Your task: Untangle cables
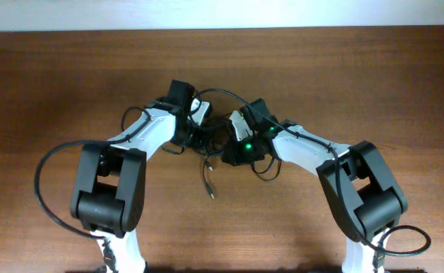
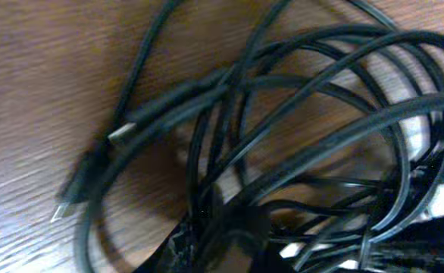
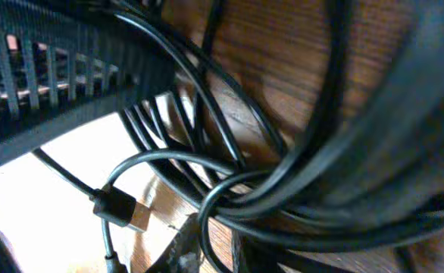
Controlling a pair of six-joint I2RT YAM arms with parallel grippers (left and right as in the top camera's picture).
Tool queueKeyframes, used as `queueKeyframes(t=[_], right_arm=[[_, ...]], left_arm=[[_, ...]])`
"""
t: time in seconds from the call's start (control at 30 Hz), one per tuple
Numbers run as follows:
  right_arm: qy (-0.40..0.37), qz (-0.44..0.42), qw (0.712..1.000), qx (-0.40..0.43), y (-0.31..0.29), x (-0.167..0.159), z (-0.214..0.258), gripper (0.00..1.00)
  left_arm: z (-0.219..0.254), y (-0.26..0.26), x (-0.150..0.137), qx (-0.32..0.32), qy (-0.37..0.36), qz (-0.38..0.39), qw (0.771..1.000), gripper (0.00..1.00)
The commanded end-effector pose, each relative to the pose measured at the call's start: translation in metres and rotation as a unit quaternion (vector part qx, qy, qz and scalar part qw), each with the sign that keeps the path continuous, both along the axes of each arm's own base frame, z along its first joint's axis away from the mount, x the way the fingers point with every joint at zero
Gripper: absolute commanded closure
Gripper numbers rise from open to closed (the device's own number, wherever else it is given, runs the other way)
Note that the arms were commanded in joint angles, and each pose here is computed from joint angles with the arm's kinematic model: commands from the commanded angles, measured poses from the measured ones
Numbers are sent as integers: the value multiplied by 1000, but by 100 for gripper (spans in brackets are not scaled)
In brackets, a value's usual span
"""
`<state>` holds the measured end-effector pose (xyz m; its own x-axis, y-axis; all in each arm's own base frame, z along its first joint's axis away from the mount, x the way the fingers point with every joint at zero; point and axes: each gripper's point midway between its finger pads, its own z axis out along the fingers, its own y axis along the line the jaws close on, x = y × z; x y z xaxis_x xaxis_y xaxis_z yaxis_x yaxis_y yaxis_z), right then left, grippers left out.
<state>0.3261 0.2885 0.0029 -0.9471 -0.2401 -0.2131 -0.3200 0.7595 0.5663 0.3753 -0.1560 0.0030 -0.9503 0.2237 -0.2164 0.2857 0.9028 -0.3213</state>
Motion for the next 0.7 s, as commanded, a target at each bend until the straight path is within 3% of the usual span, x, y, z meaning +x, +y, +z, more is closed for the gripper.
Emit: queueKeyframes(t=[0.0, 0.17, 0.37, 0.67], right_arm=[[16, 23, 999, 19, 9, -10, -4, 91], [-7, 145, 964, 224, 38, -24, 87, 96], [-102, 163, 946, 260, 33, -24, 169, 96], [-186, 185, 919, 294, 26, -40, 242, 96]], left_arm=[[-17, -10, -11, -33, 33, -16, 999, 80], [-16, -11, -9, -34, 28, -16, 999, 77], [-16, -11, -9, -34, 27, -16, 999, 78], [-16, -11, -9, -34, 27, -16, 999, 77]])
